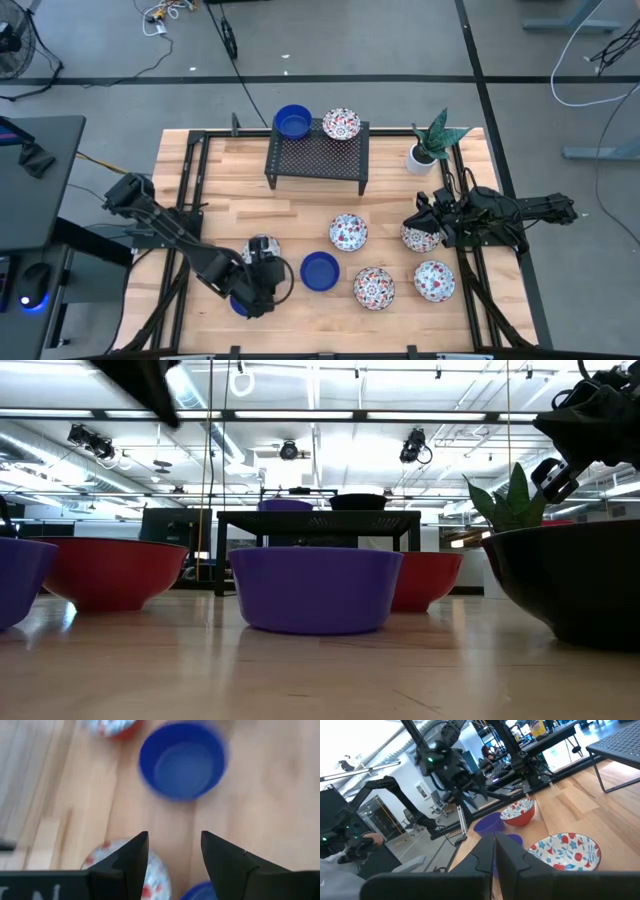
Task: Pick & Place Mini bowls
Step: Put the left red bowl on the shelf
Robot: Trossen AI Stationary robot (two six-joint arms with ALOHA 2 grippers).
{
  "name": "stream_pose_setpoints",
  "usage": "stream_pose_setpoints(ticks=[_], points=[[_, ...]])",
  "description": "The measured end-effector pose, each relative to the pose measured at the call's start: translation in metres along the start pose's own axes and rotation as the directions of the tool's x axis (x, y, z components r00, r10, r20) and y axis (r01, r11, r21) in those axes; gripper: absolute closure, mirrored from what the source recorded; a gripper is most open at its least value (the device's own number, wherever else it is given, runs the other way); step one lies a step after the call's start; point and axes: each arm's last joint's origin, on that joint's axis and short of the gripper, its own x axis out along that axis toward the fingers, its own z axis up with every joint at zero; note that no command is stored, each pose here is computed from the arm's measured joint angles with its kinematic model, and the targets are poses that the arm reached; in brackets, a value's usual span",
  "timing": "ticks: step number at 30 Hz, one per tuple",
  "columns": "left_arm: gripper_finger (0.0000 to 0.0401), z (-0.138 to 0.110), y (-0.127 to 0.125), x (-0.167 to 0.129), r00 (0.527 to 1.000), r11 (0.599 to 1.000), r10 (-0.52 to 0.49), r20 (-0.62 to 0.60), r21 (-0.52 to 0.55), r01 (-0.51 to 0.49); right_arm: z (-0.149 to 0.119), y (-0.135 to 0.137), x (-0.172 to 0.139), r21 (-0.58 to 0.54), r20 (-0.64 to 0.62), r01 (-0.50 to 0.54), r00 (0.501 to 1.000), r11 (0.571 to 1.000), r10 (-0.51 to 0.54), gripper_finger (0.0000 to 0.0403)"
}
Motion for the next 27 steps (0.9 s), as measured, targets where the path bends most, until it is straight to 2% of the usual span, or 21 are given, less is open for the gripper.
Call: stream_pose_setpoints(ticks=[7,15,27], points=[[0.0215,-0.033,0.007,0.028,0.995,0.987,0.066,-0.07,-0.14,-0.075,0.0,0.0,0.0,0.0,0.0,0.0,1.0,1.0,0.0,0.0382],[0.0216,-0.06,0.007,0.059,1.0,0.972,-0.006,-0.008,-0.233,0.004,0.0,0.0,0.0,0.0,0.001,0.0,1.0,1.0,0.0,0.0382],[0.022,-0.063,0.016,0.067,0.998,0.977,-0.004,-0.055,-0.212,-0.008,0.0,0.0,0.0,0.0,0.001,-0.001,1.0,1.0,0.001,0.0382]])
